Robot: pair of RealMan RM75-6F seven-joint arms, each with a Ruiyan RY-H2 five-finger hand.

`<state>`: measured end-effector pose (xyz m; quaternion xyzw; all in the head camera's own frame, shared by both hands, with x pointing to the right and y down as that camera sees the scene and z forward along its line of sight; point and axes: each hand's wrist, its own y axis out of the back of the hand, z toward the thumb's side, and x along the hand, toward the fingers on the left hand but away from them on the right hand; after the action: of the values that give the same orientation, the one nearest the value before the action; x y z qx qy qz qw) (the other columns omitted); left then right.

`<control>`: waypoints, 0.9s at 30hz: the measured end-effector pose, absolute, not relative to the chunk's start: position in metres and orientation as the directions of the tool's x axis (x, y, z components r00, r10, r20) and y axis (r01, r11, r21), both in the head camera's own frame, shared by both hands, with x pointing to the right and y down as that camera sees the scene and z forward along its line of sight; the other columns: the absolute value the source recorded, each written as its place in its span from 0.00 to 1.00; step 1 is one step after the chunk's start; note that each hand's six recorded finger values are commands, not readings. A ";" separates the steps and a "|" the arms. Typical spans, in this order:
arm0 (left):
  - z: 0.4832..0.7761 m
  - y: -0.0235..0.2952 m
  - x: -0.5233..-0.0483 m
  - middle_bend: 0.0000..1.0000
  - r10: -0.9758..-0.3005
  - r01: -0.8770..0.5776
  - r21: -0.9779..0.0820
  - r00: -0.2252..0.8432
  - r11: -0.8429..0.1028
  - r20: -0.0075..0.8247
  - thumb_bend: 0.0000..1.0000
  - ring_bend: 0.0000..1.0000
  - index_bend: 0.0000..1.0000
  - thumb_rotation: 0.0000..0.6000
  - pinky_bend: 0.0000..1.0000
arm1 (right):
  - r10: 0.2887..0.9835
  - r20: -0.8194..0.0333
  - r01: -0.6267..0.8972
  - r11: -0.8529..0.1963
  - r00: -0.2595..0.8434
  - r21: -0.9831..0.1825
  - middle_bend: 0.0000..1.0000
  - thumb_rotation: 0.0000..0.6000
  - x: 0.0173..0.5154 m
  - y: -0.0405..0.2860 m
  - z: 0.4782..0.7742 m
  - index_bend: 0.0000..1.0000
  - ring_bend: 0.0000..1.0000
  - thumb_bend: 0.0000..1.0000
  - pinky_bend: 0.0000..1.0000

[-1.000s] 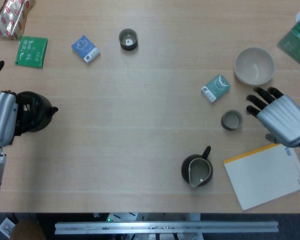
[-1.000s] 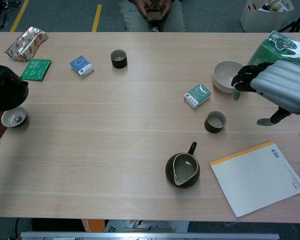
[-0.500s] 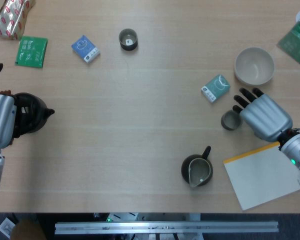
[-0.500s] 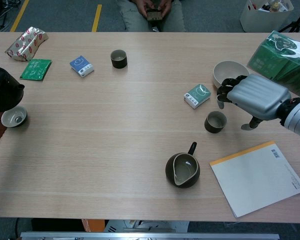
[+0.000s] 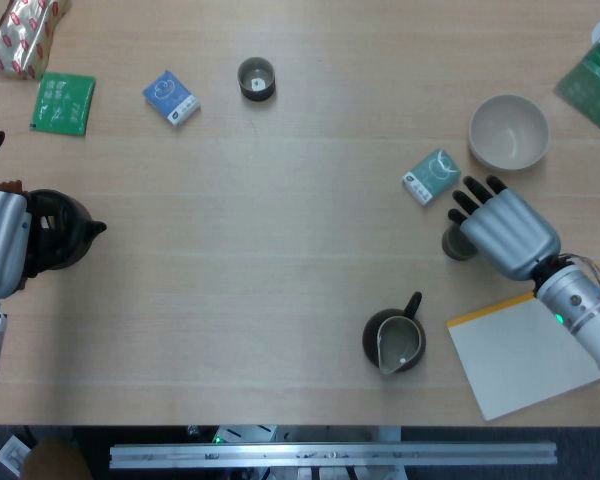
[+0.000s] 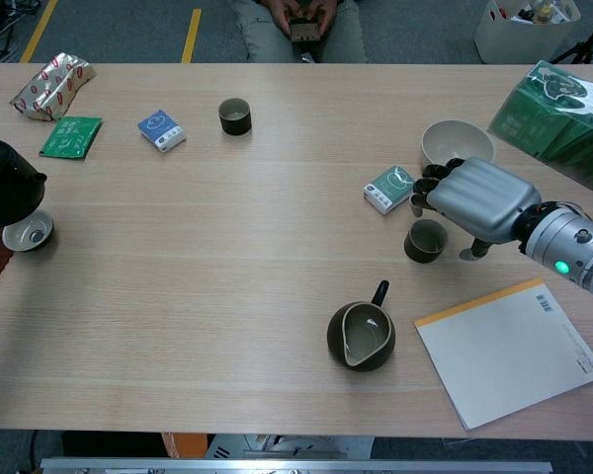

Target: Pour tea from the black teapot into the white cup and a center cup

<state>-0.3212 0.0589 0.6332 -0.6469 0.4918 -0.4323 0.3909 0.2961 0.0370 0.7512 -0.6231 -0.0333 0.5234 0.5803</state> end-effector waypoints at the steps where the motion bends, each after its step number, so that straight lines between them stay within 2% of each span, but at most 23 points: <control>1: 0.633 0.059 -0.321 1.00 -0.974 -0.299 -0.931 0.142 -0.211 0.175 0.33 0.84 0.95 0.96 0.07 | 0.648 -0.616 -0.570 -0.323 0.449 -0.755 0.24 1.00 0.295 0.037 0.753 0.32 0.14 0.00 0.24; 27: 0.633 0.060 -0.329 1.00 -0.976 -0.313 -0.926 0.130 -0.210 0.177 0.33 0.84 0.95 0.96 0.07 | 0.632 -0.643 -0.634 -0.293 0.434 -0.716 0.24 1.00 0.277 0.036 0.778 0.32 0.14 0.01 0.24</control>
<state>-0.3292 0.0598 0.6328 -0.6466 0.4981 -0.4323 0.3834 0.2767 0.0360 0.7777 -0.6026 0.0011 0.5322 0.5947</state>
